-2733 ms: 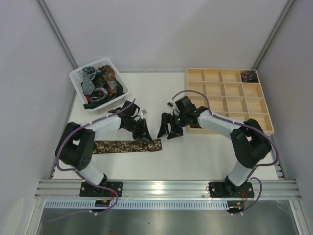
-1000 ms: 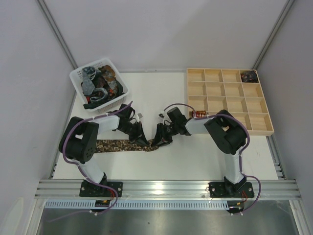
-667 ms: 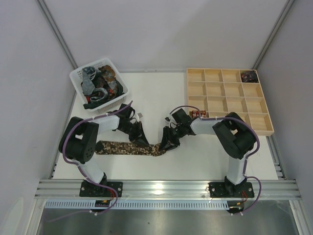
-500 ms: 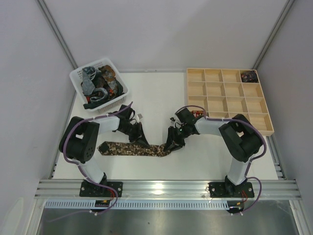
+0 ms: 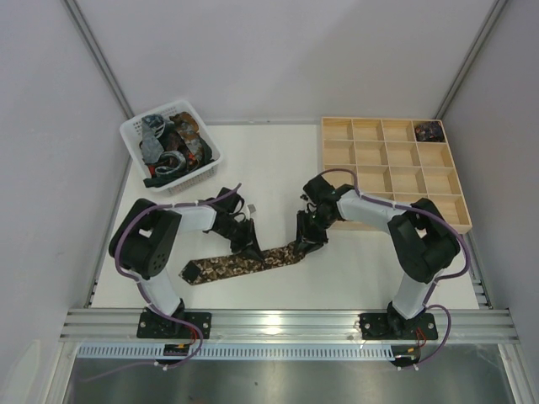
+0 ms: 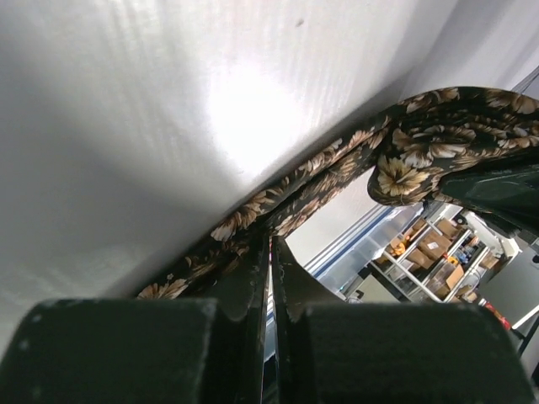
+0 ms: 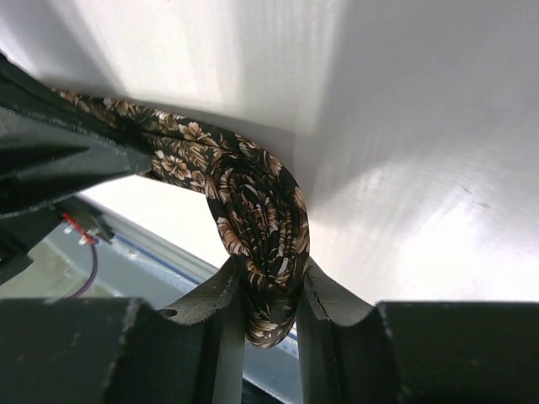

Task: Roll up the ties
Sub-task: Roll the tie

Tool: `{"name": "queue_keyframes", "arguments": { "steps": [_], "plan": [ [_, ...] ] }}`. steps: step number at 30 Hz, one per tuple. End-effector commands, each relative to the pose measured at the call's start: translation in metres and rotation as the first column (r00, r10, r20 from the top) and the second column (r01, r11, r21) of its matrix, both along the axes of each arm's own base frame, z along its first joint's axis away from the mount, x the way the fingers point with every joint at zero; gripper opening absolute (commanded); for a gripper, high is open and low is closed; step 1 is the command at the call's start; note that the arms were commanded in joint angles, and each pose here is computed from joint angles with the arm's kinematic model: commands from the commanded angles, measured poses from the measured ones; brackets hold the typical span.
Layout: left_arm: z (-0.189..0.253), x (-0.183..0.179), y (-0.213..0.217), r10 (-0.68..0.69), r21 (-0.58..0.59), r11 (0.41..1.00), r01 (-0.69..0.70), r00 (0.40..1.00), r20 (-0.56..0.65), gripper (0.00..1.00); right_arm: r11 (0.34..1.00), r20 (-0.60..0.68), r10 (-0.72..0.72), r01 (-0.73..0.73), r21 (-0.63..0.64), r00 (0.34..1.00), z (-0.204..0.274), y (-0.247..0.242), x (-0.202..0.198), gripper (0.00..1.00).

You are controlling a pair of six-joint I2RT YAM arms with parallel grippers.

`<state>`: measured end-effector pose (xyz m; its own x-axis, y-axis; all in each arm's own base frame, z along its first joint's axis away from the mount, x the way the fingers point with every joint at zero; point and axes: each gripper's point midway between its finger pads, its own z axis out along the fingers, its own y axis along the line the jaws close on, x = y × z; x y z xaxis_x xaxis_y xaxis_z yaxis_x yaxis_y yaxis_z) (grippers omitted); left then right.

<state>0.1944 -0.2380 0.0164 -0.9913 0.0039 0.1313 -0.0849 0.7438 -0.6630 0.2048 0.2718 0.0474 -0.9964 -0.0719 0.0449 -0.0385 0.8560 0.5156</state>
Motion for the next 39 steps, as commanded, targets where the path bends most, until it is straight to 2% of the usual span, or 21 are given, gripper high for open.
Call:
{"name": "queue_keyframes", "arguments": {
  "steps": [1,5,12,25,31,39],
  "plan": [
    [0.019,0.010,-0.014,-0.007,-0.030,1.000,0.009,0.998,0.056,0.09,0.989,0.027,0.000,0.004,-0.148,1.000,0.002,-0.020,0.005,0.04],
    [0.027,0.006,-0.035,-0.056,-0.054,0.997,0.059,0.996,0.063,0.09,0.978,0.053,0.038,-0.026,-0.209,0.998,0.005,-0.018,0.006,0.05],
    [0.029,0.010,-0.060,-0.062,-0.112,0.992,0.064,0.998,0.026,0.08,0.958,0.070,0.074,-0.051,-0.281,0.995,-0.001,-0.018,0.005,0.06],
    [0.019,0.021,-0.080,-0.077,-0.119,0.990,0.077,0.997,0.008,0.08,0.943,0.104,0.138,-0.098,-0.317,0.985,0.008,-0.003,0.006,0.09],
    [0.011,0.022,-0.081,-0.075,-0.104,0.992,0.074,0.997,-0.001,0.08,0.941,0.111,0.169,-0.127,-0.313,0.979,0.011,0.010,0.004,0.15],
    [0.007,0.022,-0.080,-0.062,-0.094,0.994,0.060,0.998,-0.016,0.08,0.940,0.137,0.207,-0.159,-0.302,0.969,0.014,0.025,0.002,0.32]
  ]
}}
